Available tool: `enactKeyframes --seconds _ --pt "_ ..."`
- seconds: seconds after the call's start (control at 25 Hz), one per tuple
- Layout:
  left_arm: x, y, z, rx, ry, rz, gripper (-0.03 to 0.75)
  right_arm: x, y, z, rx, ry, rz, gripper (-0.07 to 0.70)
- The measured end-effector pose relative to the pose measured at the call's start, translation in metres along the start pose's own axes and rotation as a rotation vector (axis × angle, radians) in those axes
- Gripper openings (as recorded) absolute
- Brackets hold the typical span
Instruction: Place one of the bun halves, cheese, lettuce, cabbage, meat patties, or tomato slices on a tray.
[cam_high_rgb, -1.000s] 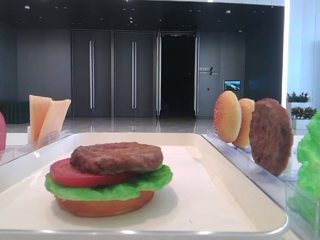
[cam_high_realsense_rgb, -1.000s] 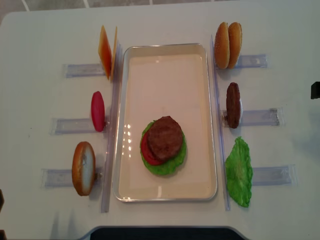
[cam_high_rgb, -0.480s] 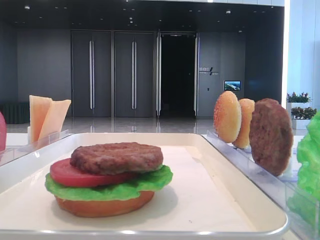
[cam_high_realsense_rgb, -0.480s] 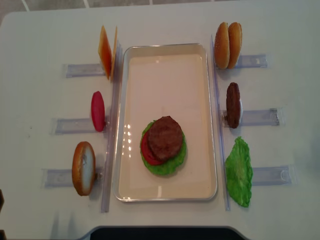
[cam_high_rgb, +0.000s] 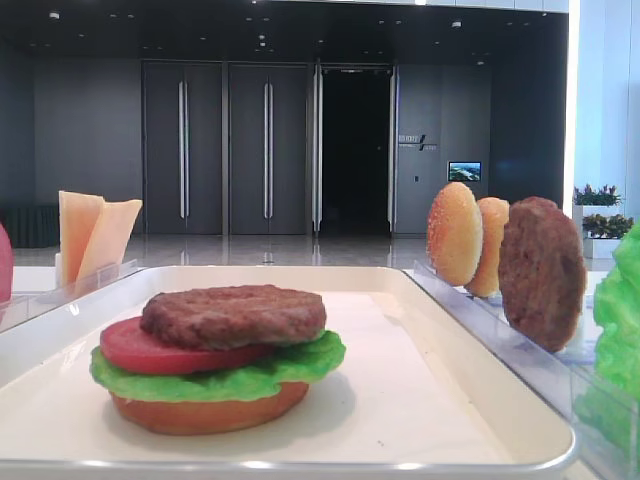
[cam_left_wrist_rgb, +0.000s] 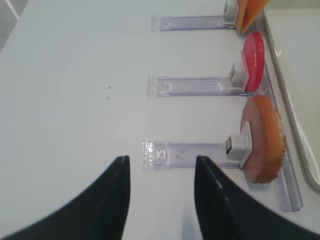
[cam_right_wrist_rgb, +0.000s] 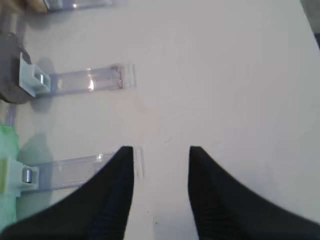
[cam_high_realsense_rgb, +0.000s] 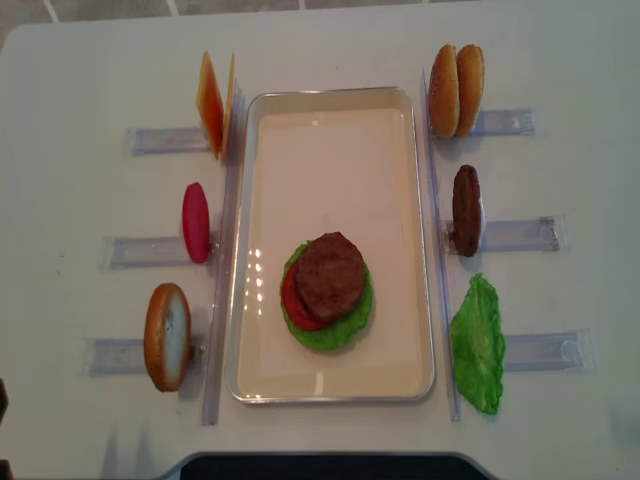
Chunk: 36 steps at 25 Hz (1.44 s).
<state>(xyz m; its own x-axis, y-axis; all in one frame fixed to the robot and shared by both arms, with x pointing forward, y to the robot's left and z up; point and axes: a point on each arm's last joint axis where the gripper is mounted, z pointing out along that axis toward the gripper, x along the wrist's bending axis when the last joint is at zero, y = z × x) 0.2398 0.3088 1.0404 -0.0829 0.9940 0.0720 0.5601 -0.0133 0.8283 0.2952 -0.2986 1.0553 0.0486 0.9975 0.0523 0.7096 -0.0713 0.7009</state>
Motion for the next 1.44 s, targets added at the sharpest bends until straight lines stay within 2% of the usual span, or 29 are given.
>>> enactKeyframes --seconds 0.24,0.36,0.92,1.44 --pt "0.000 0.000 0.000 0.000 0.000 0.000 0.327 -0.003 -0.023 -0.029 -0.199 0.016 0.004 0.286" --pt "0.000 0.000 0.000 0.000 0.000 0.000 0.327 -0.004 -0.028 -0.036 -0.247 0.021 0.005 0.286" --pt "0.000 0.000 0.000 0.000 0.000 0.000 0.327 -0.007 -0.051 -0.040 -0.250 0.018 -0.007 0.286" --pt "0.000 0.000 0.000 0.000 0.000 0.000 0.327 -0.007 -0.053 -0.040 -0.251 0.017 -0.018 0.286"
